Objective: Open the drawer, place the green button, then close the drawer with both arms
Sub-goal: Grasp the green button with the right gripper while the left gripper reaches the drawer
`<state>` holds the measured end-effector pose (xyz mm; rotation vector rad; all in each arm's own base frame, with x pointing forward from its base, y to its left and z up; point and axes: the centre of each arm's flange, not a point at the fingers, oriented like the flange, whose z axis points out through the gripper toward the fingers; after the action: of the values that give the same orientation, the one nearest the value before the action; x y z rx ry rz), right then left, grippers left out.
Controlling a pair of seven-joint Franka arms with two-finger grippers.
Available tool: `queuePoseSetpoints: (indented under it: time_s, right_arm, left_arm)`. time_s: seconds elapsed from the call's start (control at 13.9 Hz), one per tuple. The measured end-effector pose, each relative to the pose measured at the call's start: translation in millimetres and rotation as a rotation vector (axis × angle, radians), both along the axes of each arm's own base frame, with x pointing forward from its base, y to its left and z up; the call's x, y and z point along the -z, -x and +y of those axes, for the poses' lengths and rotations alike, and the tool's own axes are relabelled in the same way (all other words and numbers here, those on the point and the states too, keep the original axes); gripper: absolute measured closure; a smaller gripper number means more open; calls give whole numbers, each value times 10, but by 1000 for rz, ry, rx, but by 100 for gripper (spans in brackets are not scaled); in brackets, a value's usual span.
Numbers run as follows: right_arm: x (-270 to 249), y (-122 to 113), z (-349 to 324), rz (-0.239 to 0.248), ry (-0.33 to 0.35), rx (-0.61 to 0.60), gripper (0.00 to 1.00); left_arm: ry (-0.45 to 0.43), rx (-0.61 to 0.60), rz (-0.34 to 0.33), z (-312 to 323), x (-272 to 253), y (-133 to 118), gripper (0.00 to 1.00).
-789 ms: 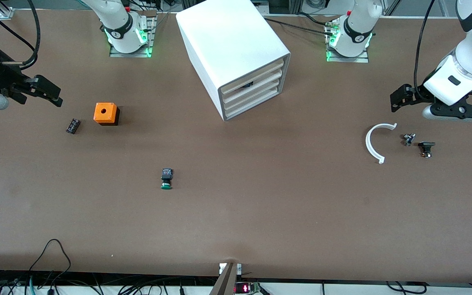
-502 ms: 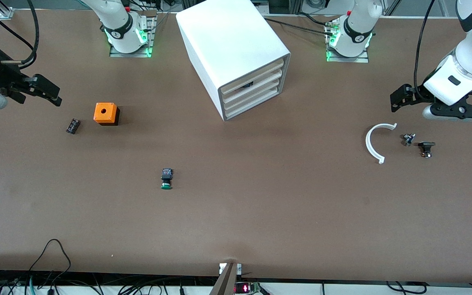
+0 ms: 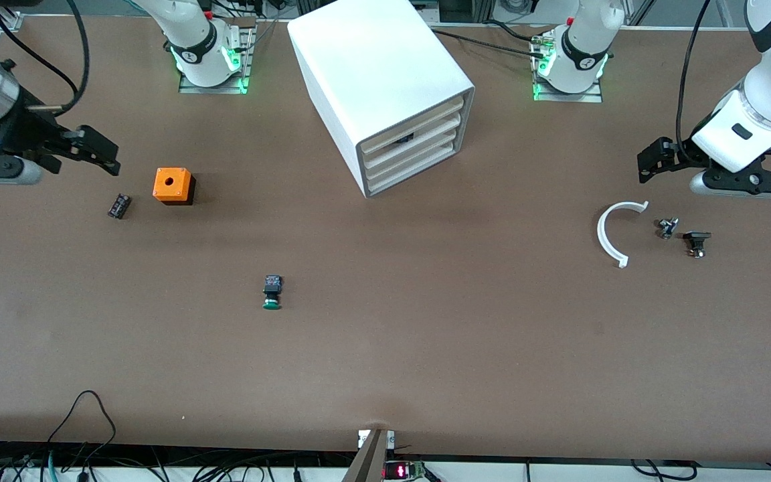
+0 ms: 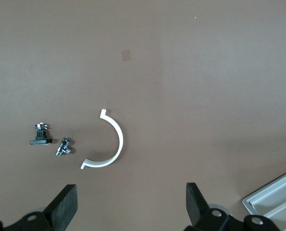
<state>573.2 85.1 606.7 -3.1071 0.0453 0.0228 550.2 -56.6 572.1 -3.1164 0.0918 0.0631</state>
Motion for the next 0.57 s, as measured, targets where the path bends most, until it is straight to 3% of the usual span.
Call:
queuePoseSetpoints:
  time_s: [0.29, 0.57]
  right_arm:
    - [430, -250, 238, 25, -62, -19, 0]
    - [1084, -558, 755, -1, -71, -79, 0]
  left_arm:
    - [67, 26, 162, -235, 112, 208, 0]
    - [172, 138, 281, -542, 370, 288, 0]
